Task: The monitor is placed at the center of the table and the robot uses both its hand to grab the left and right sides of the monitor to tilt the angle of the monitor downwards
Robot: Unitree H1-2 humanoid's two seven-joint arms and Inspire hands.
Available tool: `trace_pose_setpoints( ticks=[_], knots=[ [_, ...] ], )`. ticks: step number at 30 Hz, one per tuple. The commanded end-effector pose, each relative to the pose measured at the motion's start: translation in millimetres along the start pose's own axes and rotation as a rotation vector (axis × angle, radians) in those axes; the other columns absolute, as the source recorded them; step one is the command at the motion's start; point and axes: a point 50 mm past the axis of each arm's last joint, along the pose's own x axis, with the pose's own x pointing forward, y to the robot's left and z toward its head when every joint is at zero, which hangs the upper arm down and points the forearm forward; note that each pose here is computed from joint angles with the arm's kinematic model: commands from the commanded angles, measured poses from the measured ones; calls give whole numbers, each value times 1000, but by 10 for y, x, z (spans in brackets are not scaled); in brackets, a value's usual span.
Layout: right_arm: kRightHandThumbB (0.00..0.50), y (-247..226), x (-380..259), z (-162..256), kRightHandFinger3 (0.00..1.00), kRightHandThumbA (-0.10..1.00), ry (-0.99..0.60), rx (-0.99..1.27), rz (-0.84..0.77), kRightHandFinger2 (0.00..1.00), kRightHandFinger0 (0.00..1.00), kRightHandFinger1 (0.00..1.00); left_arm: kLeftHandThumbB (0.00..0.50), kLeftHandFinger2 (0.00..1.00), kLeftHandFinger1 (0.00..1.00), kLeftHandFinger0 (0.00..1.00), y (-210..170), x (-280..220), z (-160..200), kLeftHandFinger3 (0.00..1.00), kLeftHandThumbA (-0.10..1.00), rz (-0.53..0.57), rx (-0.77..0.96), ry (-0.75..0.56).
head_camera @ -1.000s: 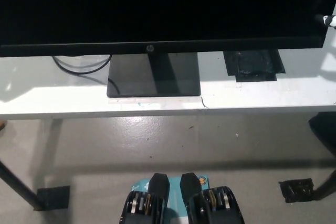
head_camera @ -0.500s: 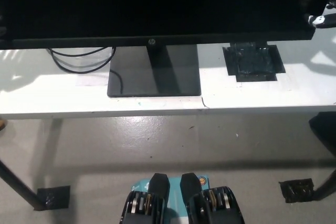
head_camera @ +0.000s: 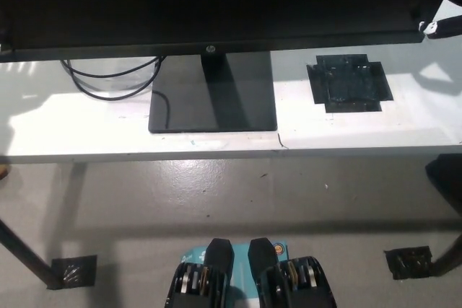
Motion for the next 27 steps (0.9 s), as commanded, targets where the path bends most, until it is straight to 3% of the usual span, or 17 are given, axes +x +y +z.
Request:
trace_pose_setpoints(
  ticks=[1, 9, 12, 13, 14, 15, 18, 20, 22, 24, 27],
  knots=[
    [500, -404, 182, 956, 1000, 533, -266, -203, -284, 1000, 1000, 1000, 381, 1000, 1000, 1000, 1052, 67, 245, 1000, 902, 352, 106, -42],
    [500, -163, -36, 687, 1000, 521, -346, 30, -268, 1000, 1000, 1000, 352, 1000, 1000, 1000, 544, -53, -42, 1000, 818, 324, -215, -65],
    [500, 62, -236, 463, 1000, 604, -375, 100, -264, 1000, 1000, 1000, 449, 1000, 1000, 1000, 175, -160, -133, 1000, 942, 351, -278, -67],
    [500, 118, -321, 383, 1000, 663, -383, 124, -265, 1000, 1000, 1000, 449, 1000, 1000, 1000, 40, -203, -172, 1000, 923, 351, -320, -62],
    [500, 203, -410, 284, 1000, 680, -399, 161, -269, 1000, 1000, 1000, 447, 1000, 1000, 1000, -109, -254, -214, 1000, 907, 342, -361, -57],
    [500, 267, -548, 152, 1000, 714, -402, 212, -267, 1000, 1000, 1000, 402, 1000, 1000, 1000, -304, -354, -287, 1000, 870, 335, -418, -52],
    [500, 371, -795, -103, 1000, 745, -391, 291, -265, 1000, 1000, 1000, 407, 1000, 1000, 1000, -662, -590, -391, 1000, 907, 354, -486, -45],
    [500, 419, -952, -252, 1000, 733, -376, 338, -256, 1000, 1000, 1000, 363, 1000, 1000, 1000, -793, -764, -435, 1000, 846, 368, -550, -64],
    [500, 466, -1119, -418, 1000, 744, -357, 378, -258, 1000, 1000, 1000, 373, 1000, 1000, 1000, -929, -972, -462, 1000, 842, 410, -611, -82],
    [500, 509, -1329, -576, 1000, 744, -338, 405, -262, 1000, 1000, 1000, 346, 1000, 1000, 1000, -1067, -1214, -521, 1000, 827, 441, -692, -93],
    [500, 511, -1342, -572, 1000, 746, -338, 409, -260, 1000, 1000, 1000, 344, 1000, 1000, 1000, -1067, -1236, -513, 1000, 824, 444, -697, -99]
  ],
)
